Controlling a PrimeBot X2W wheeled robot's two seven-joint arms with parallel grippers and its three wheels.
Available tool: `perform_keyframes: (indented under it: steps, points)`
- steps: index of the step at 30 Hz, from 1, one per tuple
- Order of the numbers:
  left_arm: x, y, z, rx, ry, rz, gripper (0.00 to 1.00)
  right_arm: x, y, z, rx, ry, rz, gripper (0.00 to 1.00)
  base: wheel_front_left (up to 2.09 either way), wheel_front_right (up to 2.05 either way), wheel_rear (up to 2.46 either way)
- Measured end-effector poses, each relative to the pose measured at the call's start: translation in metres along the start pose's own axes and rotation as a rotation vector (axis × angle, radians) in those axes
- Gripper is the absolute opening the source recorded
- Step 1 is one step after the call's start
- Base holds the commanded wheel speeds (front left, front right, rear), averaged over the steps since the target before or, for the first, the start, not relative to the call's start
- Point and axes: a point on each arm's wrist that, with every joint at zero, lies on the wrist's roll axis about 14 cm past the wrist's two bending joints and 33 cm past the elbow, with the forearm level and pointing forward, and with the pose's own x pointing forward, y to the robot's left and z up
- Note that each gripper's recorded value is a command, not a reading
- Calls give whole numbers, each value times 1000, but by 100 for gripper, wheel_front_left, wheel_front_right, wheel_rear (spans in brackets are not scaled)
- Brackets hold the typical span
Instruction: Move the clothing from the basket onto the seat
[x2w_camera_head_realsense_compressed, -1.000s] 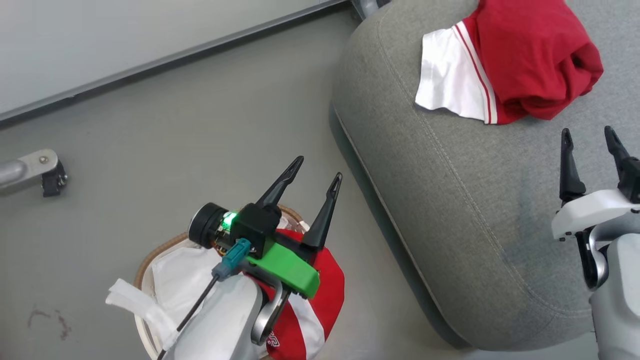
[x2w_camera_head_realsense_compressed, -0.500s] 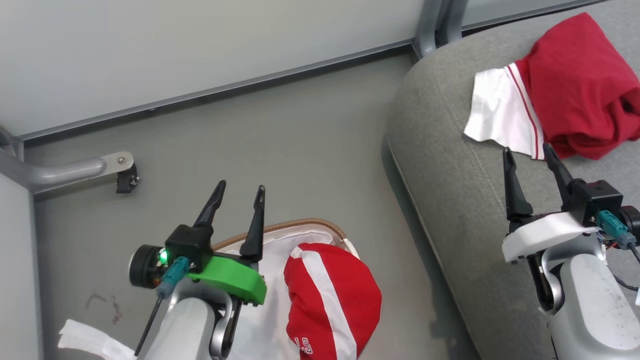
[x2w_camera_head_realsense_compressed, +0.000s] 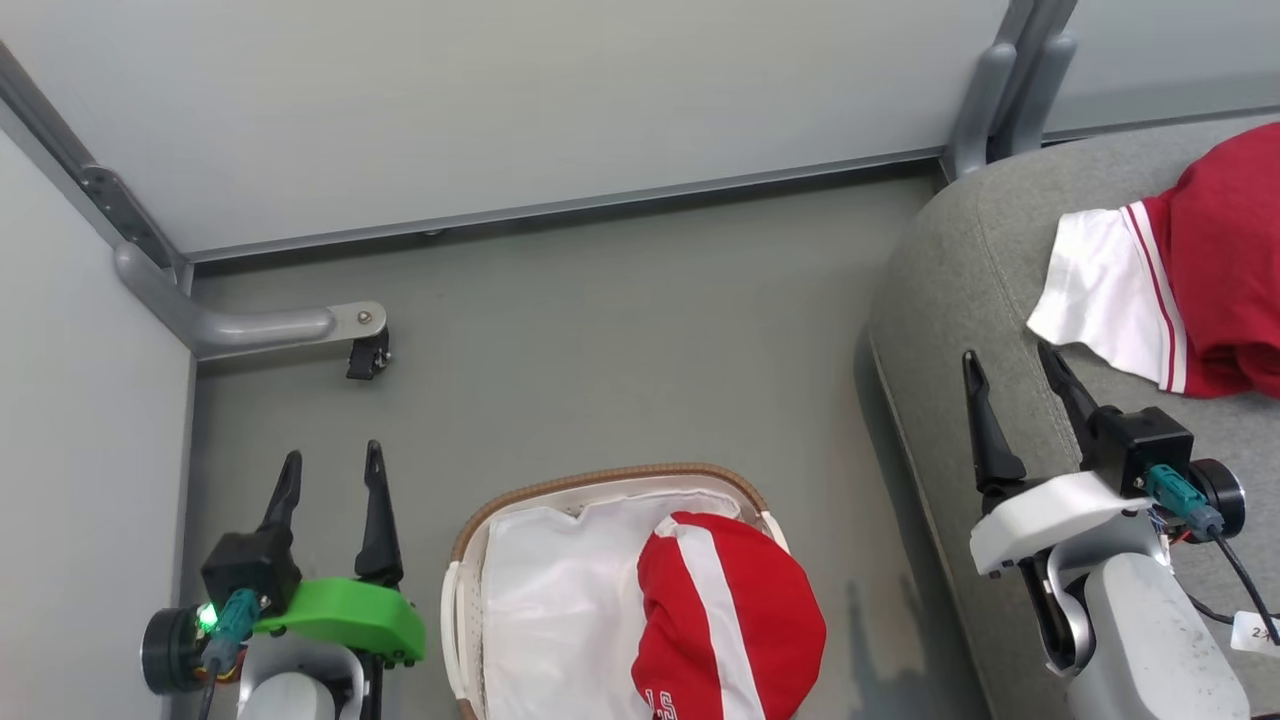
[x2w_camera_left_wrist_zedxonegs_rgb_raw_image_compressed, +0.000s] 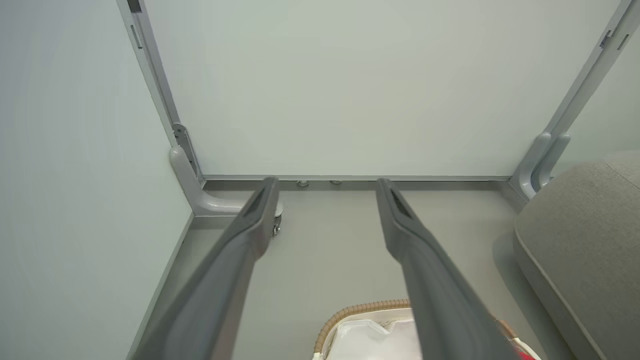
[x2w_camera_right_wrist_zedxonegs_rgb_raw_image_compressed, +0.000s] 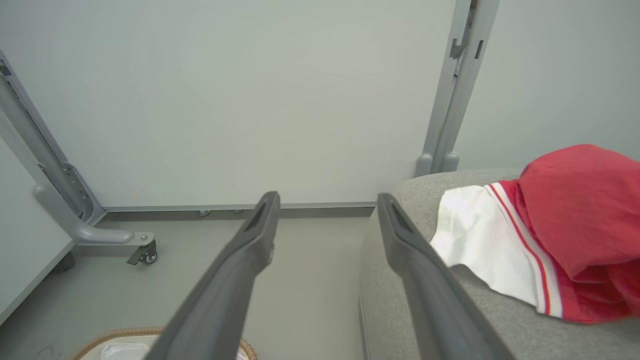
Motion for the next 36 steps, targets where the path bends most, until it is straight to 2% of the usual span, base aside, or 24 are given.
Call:
perform_keyframes:
  steps: [7,16,26,36]
  points:
    - [-22,17,-4,2,10,55,100,-11,4,-6,11,22,3,100,0,0,0]
    - [-40,16,-14,-25,39,61,100,-28,3,-11,15,43,-5,100,0,0,0]
    - [-33,-11,-40,-74,121,-21,100,-21,6,-12,20,41,7,100,0,0,0]
    - [12,-58,-68,-148,221,-182,100,17,11,2,18,-22,37,100,0,0,0]
